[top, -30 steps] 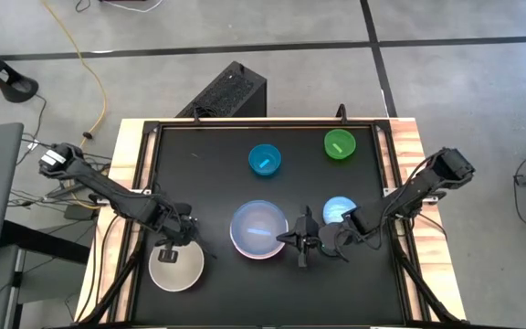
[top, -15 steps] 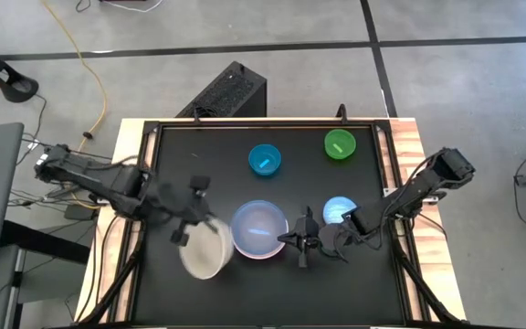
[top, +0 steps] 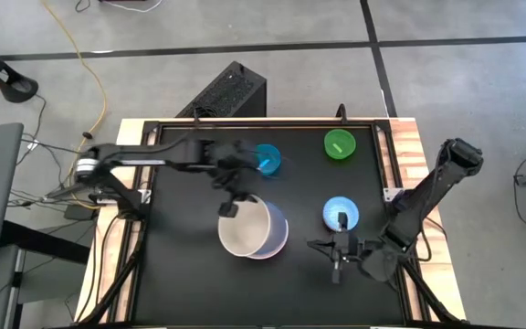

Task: Nest bowls inside each other
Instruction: Stack the white bowl into the transparent blue bowl

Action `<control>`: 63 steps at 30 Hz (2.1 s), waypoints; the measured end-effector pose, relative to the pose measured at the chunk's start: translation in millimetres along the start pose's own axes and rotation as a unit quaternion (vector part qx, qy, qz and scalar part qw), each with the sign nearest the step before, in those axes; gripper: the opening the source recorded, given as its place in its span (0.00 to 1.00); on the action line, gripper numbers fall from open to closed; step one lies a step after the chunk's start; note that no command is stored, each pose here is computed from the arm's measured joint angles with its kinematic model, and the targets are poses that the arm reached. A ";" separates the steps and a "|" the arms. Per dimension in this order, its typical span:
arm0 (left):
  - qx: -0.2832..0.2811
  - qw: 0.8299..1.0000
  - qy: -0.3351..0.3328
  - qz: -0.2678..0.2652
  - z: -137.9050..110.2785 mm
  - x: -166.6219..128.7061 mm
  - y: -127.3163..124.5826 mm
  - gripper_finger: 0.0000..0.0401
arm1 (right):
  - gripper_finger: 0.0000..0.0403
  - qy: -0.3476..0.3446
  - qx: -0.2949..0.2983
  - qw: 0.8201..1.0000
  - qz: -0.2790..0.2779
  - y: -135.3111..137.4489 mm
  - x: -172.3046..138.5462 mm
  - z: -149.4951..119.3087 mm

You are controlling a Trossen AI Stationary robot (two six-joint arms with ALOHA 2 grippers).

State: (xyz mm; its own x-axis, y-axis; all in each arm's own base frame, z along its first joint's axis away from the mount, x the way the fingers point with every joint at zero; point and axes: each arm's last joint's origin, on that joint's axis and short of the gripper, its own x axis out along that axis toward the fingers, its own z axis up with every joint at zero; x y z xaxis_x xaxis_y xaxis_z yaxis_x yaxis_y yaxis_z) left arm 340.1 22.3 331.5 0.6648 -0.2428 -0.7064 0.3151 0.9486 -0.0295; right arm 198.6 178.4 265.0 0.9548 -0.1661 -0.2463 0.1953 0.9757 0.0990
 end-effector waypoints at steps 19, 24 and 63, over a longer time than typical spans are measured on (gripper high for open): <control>-0.011 0.991 0.127 -0.034 13.2 71.1 33.7 0.00 | 0.03 0.016 -0.023 1.000 0.008 3.6 -5.6 -7.5; -0.013 0.989 0.145 -0.031 10.5 69.1 32.2 0.00 | 0.03 0.016 -0.023 1.000 0.007 3.4 -5.2 -7.4; -0.031 0.993 0.105 -0.046 -18.4 6.7 1.2 0.19 | 0.03 0.030 0.033 0.999 -0.012 -8.1 39.4 -10.0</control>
State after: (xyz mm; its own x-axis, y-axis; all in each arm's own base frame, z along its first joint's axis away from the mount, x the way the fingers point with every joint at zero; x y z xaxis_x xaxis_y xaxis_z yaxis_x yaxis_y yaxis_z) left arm 332.4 25.6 313.7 0.4766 -0.2881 -0.8306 0.3225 0.9362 -0.1397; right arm 232.4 165.3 244.8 0.9351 -0.1783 -0.3061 0.2340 0.9597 0.1558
